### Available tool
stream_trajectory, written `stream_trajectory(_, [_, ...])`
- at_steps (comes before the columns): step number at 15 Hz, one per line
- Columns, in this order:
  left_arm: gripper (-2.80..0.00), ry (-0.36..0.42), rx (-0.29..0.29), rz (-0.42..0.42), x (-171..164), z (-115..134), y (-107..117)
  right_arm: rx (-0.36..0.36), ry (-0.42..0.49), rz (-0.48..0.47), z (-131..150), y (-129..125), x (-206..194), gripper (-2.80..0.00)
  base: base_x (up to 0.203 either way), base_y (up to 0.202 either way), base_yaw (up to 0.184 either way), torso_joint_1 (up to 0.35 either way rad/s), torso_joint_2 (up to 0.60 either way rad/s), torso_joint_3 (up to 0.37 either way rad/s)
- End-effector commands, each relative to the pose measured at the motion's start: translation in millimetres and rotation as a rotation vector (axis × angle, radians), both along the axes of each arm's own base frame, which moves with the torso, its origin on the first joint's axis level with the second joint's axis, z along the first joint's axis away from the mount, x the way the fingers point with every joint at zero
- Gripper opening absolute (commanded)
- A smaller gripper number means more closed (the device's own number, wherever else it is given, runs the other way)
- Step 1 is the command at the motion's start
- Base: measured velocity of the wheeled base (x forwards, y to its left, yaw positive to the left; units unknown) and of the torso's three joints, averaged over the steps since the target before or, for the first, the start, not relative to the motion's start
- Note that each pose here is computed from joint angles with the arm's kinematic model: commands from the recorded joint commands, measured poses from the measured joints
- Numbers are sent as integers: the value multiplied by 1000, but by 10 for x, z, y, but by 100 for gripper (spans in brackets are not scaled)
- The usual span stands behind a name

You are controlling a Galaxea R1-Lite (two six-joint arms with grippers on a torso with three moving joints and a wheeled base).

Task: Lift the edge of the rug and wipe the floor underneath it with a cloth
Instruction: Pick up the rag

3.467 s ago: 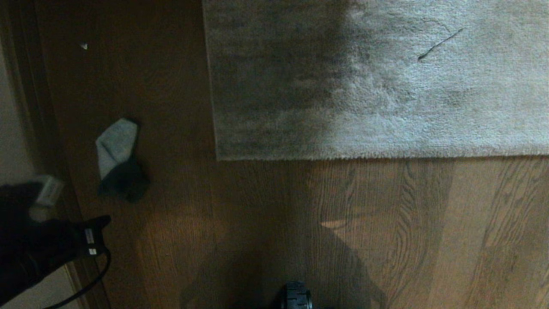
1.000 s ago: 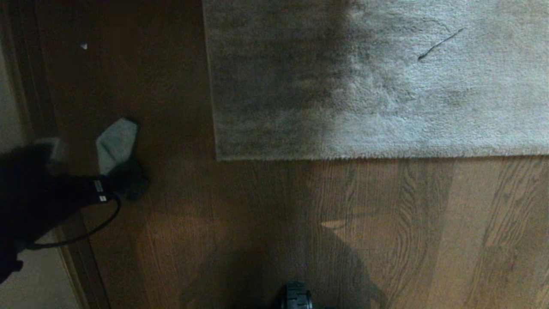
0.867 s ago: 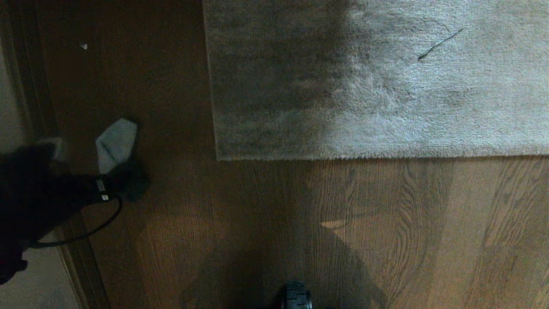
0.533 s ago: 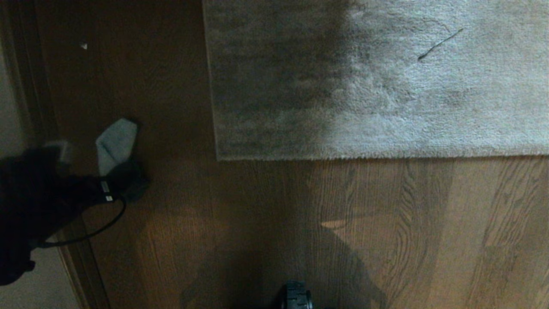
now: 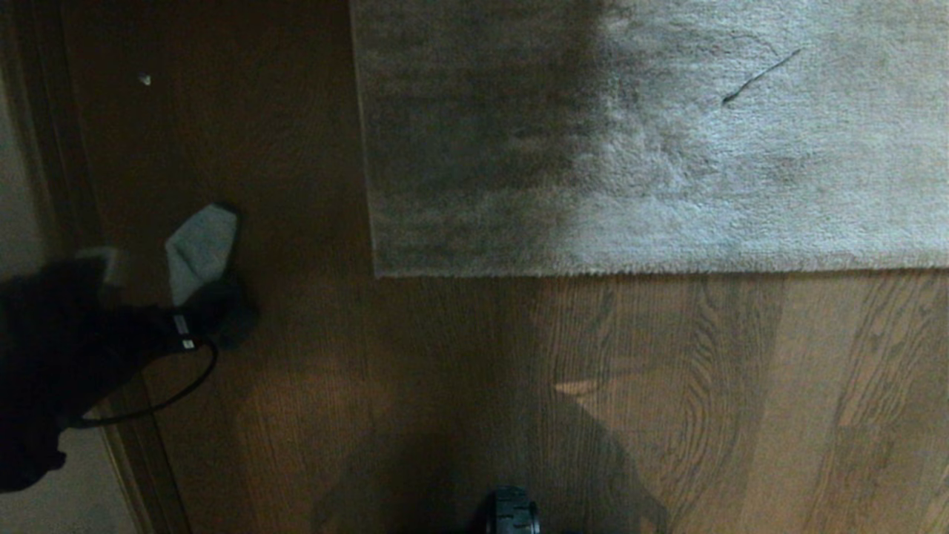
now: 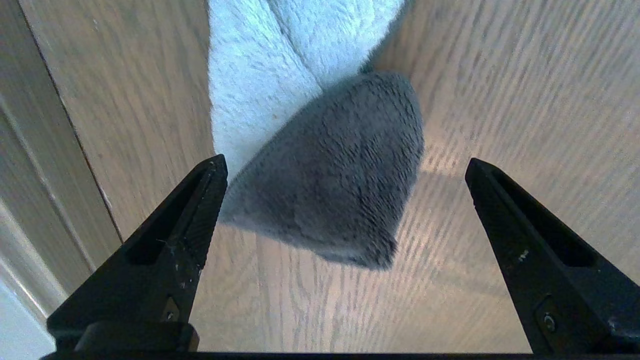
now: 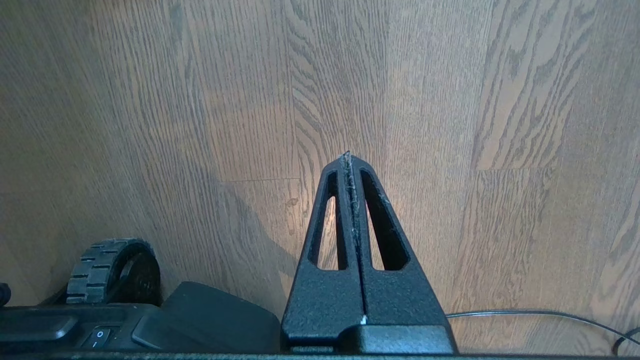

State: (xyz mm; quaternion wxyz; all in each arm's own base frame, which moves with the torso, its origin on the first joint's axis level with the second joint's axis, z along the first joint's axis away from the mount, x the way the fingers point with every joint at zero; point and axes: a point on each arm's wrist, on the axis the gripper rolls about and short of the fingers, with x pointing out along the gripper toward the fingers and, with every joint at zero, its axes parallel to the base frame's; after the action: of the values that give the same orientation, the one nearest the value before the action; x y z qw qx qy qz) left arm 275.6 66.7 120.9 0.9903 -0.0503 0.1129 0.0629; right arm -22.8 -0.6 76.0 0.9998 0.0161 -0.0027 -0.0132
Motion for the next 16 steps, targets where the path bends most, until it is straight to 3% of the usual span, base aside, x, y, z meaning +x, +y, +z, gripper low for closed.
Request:
stream_trajectory(1, [0,12,-4,2,19,-52,16,0,-1,0,1,0,0,-280,0,0,0,0,0,0])
stream_trajectory(8, [0,33,-13,-9,73,-136,32,0,-1,0,1,0,0,-280,0,0,0,0,0,0])
stream_trajectory(16, [0,-19,1,-14,213,-226,58,0,-1,0,1,0,0,-280,0,0,0,0,0,0])
